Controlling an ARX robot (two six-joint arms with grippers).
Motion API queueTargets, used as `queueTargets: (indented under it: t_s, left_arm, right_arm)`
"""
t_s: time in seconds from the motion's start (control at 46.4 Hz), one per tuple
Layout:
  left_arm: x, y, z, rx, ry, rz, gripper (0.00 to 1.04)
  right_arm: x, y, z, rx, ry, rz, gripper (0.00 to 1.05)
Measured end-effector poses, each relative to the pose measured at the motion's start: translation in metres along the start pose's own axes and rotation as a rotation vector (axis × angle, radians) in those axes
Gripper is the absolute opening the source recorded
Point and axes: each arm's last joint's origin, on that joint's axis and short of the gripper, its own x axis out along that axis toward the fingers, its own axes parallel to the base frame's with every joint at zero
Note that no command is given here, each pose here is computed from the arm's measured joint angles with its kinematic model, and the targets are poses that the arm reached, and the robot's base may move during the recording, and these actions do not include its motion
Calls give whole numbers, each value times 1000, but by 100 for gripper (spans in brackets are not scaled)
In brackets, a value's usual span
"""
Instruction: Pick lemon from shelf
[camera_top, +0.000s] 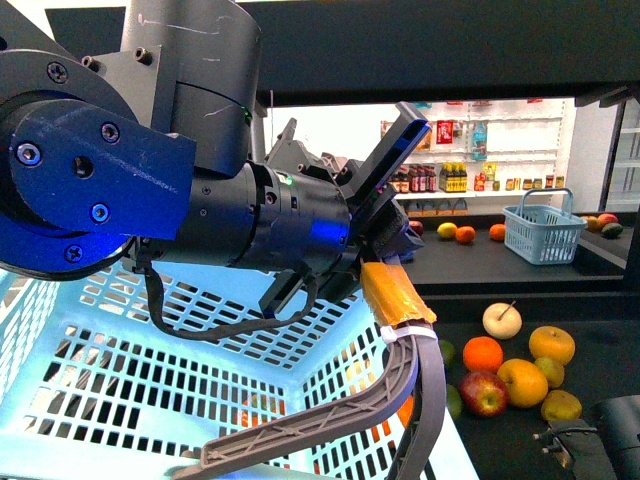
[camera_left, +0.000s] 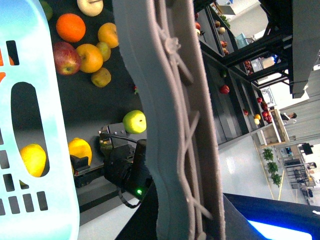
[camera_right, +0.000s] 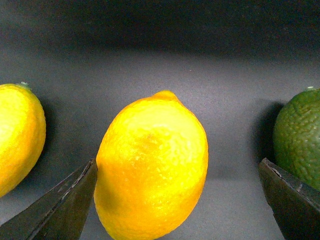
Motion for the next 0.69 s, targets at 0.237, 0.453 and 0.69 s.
queueTargets:
  t_s: [0.237, 0.453, 0.69]
  left_arm:
    - [0, 0, 0, 0, 0, 0, 8]
    - [0, 0, 0, 0, 0, 0, 8]
    - [0, 0, 0, 0, 0, 0, 8]
  right_arm:
    - [10, 4, -7, -6, 32, 4, 97]
    - [15, 7, -15, -2, 54, 13, 97]
    - [16, 9, -12, 2, 45, 11, 72]
